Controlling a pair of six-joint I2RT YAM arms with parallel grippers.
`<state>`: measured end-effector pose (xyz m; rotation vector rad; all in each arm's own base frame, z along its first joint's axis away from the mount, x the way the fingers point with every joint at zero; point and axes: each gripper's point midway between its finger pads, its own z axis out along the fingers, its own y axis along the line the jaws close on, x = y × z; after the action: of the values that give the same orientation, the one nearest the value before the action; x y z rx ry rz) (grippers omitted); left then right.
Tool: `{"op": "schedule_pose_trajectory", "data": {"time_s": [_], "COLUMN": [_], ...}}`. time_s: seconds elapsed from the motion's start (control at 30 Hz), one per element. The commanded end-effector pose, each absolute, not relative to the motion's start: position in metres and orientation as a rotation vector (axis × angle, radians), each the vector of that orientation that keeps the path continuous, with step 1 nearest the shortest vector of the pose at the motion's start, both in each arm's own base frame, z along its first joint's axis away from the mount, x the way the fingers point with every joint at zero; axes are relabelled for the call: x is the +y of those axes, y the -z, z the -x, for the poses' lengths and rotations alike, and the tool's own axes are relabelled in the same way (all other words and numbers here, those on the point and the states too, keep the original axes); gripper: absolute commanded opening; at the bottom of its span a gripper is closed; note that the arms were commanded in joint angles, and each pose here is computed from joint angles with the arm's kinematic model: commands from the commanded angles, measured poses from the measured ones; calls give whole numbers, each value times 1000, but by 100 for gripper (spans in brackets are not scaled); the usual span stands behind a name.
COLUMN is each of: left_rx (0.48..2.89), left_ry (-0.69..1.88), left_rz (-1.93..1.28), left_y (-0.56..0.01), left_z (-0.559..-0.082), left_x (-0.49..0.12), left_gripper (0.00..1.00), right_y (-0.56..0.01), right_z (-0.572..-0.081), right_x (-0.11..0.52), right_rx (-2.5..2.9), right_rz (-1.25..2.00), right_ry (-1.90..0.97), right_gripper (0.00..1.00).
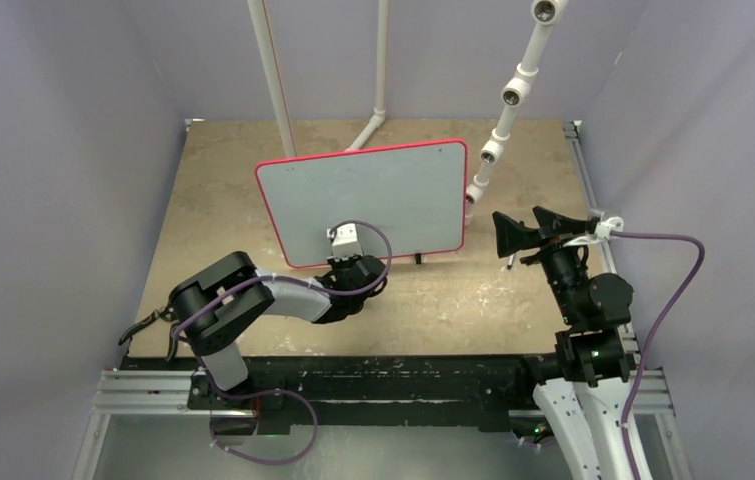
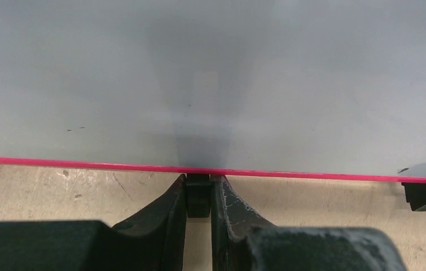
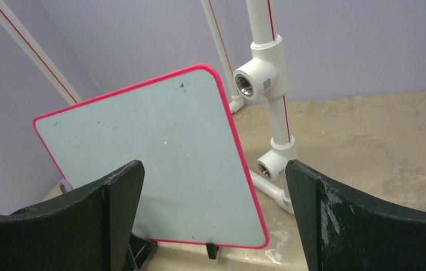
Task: Write a sentence on the whiteboard
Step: Adjust the whiteboard stand at the center of the board.
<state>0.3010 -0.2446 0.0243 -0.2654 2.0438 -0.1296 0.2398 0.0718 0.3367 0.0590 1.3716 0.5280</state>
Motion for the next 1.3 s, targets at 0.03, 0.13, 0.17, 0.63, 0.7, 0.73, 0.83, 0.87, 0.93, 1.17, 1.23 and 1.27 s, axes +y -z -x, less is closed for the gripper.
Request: {"op": "schedule_pose_trajectory", "data": {"time_s": [0.03,0.13,0.17,0.63,0.7,0.73,0.83,0.87,0.93,1.17,1.23,1.27], "left_rx": [1967,1966,1961,1957,1955,1957,1957,1960,1964,2000,2009,2014], "left_ry": [162,159,160,139,145,150,173,179,206,322,348,357], "left_rz": [411,413,414,360,350,344,329,325,316,255,235,220], "left_y": [-33,-33,-34,-47,-51,-52,-59,-61,-64,-75,-82,-85], "left_z": [-326,-333,-336,-346,-346,-345,-344,-342,-340,-323,-317,-314], "left_x": [-236,-236,-236,-244,-245,-245,-248,-248,-250,-256,-256,-255], "left_gripper": [0,0,0,8,12,15,21,24,28,46,51,54], "right_y": [-336,-331,-331,-327,-327,-326,-325,-324,-321,-319,-316,-314], "right_z": [-242,-245,-245,-245,-245,-245,-245,-246,-247,-249,-251,-253], "right_x": [75,76,75,72,71,71,71,71,71,66,63,61], "right_rx": [1369,1383,1385,1396,1396,1396,1399,1401,1406,1420,1428,1433], "right_rz": [-49,-51,-53,-66,-68,-68,-70,-72,-78,-112,-139,-159], "right_ry": [-543,-544,-542,-524,-520,-520,-522,-523,-523,-509,-501,-496], "right_gripper": [99,99,99,99,99,99,99,99,99,99,99,99]}}
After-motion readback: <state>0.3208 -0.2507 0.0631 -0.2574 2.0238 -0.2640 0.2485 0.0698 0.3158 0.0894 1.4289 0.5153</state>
